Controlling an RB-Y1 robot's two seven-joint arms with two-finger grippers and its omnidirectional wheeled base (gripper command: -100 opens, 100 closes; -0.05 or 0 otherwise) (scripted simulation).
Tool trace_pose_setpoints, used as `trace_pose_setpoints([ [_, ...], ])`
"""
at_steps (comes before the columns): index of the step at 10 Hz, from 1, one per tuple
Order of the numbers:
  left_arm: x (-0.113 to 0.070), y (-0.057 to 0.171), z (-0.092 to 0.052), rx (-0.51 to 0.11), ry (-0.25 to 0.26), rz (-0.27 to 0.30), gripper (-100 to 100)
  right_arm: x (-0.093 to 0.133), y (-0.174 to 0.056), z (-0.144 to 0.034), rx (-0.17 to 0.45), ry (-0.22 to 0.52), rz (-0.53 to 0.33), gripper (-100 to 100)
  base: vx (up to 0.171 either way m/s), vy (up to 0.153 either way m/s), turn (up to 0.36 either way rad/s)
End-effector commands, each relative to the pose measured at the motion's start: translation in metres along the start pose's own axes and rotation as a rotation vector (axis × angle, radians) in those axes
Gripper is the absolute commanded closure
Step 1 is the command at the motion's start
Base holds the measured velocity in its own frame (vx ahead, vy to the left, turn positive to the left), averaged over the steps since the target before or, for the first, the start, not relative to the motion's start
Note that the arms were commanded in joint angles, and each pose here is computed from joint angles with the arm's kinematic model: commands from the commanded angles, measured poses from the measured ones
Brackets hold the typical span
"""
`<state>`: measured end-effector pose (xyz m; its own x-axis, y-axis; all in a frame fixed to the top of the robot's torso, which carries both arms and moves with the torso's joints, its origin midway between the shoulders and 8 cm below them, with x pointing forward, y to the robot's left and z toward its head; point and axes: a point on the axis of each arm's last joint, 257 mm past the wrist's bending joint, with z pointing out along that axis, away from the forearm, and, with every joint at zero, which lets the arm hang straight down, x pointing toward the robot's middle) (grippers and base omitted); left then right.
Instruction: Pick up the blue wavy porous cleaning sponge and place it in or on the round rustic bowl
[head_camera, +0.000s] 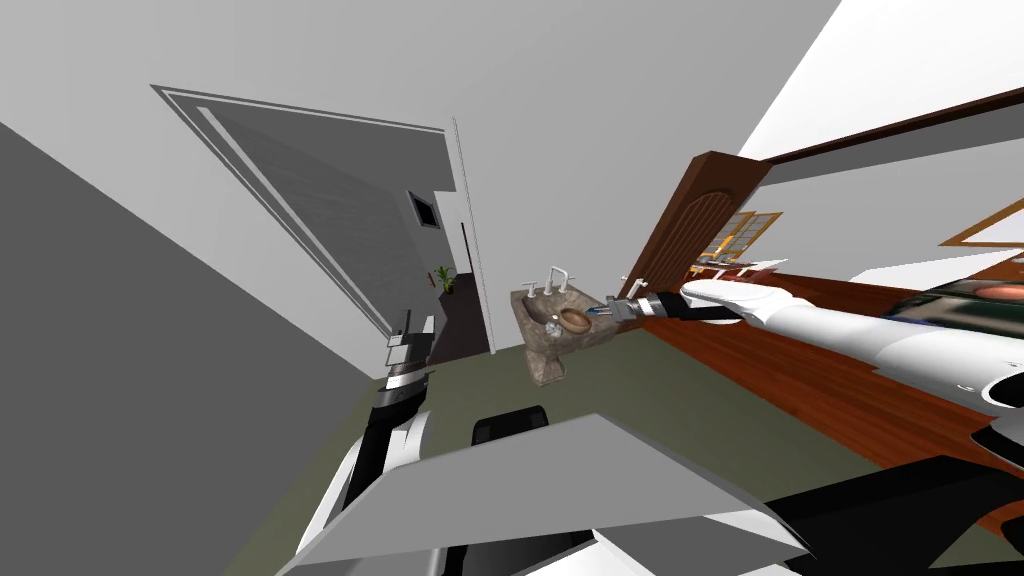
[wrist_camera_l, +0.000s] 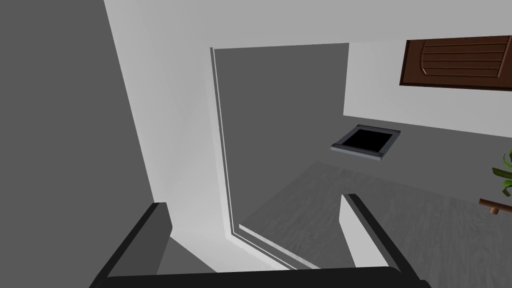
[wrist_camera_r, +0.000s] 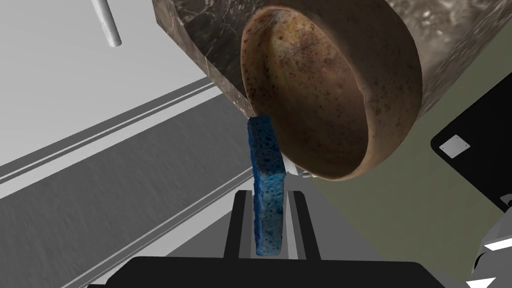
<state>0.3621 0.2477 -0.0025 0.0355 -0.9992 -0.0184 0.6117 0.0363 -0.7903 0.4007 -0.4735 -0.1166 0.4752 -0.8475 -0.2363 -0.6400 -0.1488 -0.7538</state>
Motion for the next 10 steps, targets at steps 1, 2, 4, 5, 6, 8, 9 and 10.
trace_pose_setpoints([
  [1, 0.0, 0.0, 0.0, 0.0, 0.0, 0.0, 0, 0.006, 0.007, -0.003, -0.057, 0.033, 0.023, 100, 0.053, 0.063, 0.048],
  [2, 0.0, 0.0, 0.0, 0.0, 0.0, 0.0, 0, 0.006, 0.007, -0.003, -0.056, 0.034, 0.036, 100, 0.047, 0.051, 0.024],
  [4, 0.0, 0.0, 0.0, 0.0, 0.0, 0.0, 0, 0.014, 0.016, -0.009, -0.12, 0.08, 0.068, 100, 0.042, 0.057, 0.045],
  [5, 0.0, 0.0, 0.0, 0.0, 0.0, 0.0, 0, 0.018, 0.019, -0.013, -0.148, 0.104, 0.083, 100, 0.055, 0.061, 0.056],
  [6, 0.0, 0.0, 0.0, 0.0, 0.0, 0.0, 0, 0.018, 0.019, -0.013, -0.147, 0.105, 0.092, 100, 0.05, 0.045, 0.014],
  [8, 0.0, 0.0, 0.0, 0.0, 0.0, 0.0, 0, 0.025, 0.025, -0.02, -0.192, 0.15, 0.124, 100, 0.041, 0.049, 0.033],
  [9, 0.0, 0.0, 0.0, 0.0, 0.0, 0.0, 0, 0.029, 0.027, -0.023, -0.21, 0.17, 0.137, 100, 0.043, 0.053, 0.042],
  [10, 0.0, 0.0, 0.0, 0.0, 0.0, 0.0, 0, 0.031, 0.028, -0.026, -0.225, 0.188, 0.148, 100, 0.041, 0.047, 0.035],
])
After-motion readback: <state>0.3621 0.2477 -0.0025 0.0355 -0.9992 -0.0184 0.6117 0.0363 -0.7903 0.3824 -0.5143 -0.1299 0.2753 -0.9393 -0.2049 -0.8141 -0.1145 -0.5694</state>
